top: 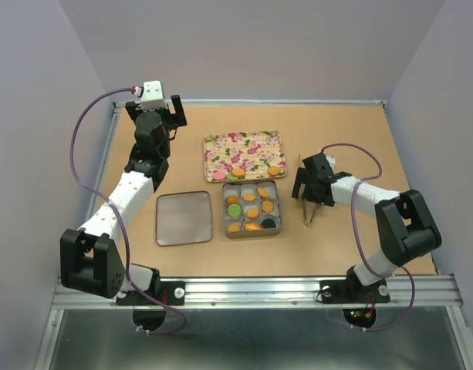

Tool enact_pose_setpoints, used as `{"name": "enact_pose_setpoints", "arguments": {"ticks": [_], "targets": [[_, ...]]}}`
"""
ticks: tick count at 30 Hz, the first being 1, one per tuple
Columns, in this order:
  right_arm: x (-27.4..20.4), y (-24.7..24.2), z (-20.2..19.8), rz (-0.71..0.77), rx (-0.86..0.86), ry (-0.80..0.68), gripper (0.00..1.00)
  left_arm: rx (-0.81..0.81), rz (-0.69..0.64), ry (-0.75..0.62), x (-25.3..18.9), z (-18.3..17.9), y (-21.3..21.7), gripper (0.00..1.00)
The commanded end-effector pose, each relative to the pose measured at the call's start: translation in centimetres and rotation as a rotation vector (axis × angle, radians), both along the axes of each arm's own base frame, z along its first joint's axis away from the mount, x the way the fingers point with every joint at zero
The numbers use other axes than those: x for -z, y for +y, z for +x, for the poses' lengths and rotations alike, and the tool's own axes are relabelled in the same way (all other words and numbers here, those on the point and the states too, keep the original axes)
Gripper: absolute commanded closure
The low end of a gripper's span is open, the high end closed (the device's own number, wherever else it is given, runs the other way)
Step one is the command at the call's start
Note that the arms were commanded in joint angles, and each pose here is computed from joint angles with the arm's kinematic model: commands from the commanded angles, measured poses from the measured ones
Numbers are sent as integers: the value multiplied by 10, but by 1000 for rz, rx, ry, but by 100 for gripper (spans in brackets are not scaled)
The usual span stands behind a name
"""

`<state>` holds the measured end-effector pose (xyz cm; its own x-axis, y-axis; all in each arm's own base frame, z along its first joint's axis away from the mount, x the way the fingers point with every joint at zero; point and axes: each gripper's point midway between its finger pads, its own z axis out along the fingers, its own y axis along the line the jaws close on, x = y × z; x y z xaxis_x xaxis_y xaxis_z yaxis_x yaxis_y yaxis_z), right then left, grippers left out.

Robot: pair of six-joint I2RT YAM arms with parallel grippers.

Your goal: Pack the cookies

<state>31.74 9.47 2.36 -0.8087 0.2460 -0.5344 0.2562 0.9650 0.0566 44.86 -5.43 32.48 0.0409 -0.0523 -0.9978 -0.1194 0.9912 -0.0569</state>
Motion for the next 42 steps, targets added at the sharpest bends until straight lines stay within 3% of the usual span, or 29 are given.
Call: {"name": "enact_pose_setpoints", "arguments": {"ticks": [1,6,11,16,20,24,26,29,36,42], "targets": [[3,1,7,20,9,-13,0,-8,2,-51,-14,-2,0,1],[-30,-2,17,13,18,-89,0,12,-29,-41,-19,1,-5,1],[-92,-8,29,-11,29,-197,0,-5,-94,6,-29,13,-8,2],[-139,-13,31,-16,33,-267,0,13,-181,86,-30,0,-13,2],[-169,-6,28,48,8,-328,0,13,-290,272,21,-21,-20,8],[-186,3,23,103,-27,-361,0,114,-288,573,113,-62,-60,13],[-187,4,22,108,-37,-363,0,134,-284,653,139,-86,-81,13],[-186,4,19,115,-45,-360,0,124,-295,716,160,-108,-88,14],[-186,5,7,139,-61,-366,0,80,-294,874,213,-152,-94,32],[-178,3,-3,148,-64,-358,0,124,-296,939,241,-174,-107,34]]}}
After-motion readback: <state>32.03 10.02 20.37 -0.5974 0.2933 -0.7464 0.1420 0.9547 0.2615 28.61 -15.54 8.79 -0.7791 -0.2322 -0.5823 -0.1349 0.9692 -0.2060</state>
